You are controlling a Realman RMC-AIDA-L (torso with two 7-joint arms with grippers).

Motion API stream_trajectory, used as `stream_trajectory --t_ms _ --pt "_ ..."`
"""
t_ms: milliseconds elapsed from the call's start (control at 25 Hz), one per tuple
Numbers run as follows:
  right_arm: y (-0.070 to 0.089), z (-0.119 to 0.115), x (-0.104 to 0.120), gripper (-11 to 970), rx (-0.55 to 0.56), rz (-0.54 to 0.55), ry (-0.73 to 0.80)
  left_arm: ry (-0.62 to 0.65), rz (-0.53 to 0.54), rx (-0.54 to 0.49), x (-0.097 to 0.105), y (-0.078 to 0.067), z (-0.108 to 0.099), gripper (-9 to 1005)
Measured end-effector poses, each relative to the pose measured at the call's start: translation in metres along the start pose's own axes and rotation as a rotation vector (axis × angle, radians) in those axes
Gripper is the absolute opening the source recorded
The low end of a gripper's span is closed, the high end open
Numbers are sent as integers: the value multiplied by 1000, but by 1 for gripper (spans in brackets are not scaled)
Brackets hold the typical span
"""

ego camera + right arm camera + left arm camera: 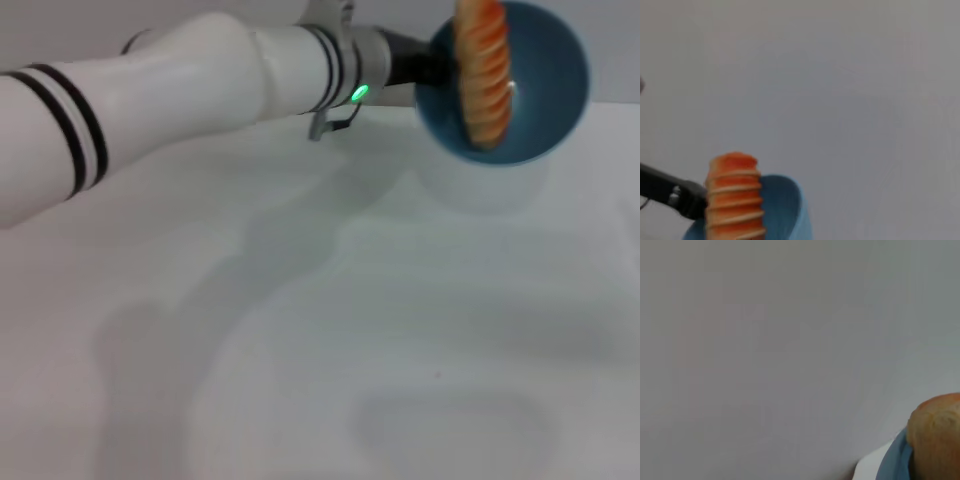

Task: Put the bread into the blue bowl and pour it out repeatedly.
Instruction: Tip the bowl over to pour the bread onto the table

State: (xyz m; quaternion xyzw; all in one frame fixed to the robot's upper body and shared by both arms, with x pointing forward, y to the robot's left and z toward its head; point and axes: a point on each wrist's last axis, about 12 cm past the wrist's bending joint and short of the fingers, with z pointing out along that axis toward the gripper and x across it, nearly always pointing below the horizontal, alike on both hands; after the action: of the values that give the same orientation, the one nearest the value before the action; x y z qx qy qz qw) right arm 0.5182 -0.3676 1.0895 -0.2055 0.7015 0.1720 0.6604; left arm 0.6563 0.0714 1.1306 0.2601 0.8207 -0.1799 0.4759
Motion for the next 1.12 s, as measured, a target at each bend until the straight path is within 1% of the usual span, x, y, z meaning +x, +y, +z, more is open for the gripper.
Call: stream_trajectory --t_ms 160,240,320,400,480,600,720,920,1120 --pt "4 -33 27 377 160 57 -90 -42 89 -1 -6 -12 5 -2" --pt "8 -42 38 377 201 62 -84 -72 133 -8 -6 -17 6 -2" --pt "13 -46 46 377 222 44 -70 -110 180 -13 -5 -23 6 -2" --pt "16 -49 53 377 237 42 -60 -142 206 -16 -5 -26 6 -2" --pt "19 -51 58 377 256 65 -60 -153 213 -24 -5 -26 6 -2" --pt "21 -51 62 377 286 101 -77 -166 241 -35 1 -25 5 -2" --pt "21 -50 63 377 302 95 -82 -181 270 -46 7 -24 4 -2" --pt "20 -46 64 377 334 122 -105 -177 270 -50 10 -23 3 -2" --pt "21 -41 64 377 375 122 -137 -171 260 -45 10 -23 4 -2"
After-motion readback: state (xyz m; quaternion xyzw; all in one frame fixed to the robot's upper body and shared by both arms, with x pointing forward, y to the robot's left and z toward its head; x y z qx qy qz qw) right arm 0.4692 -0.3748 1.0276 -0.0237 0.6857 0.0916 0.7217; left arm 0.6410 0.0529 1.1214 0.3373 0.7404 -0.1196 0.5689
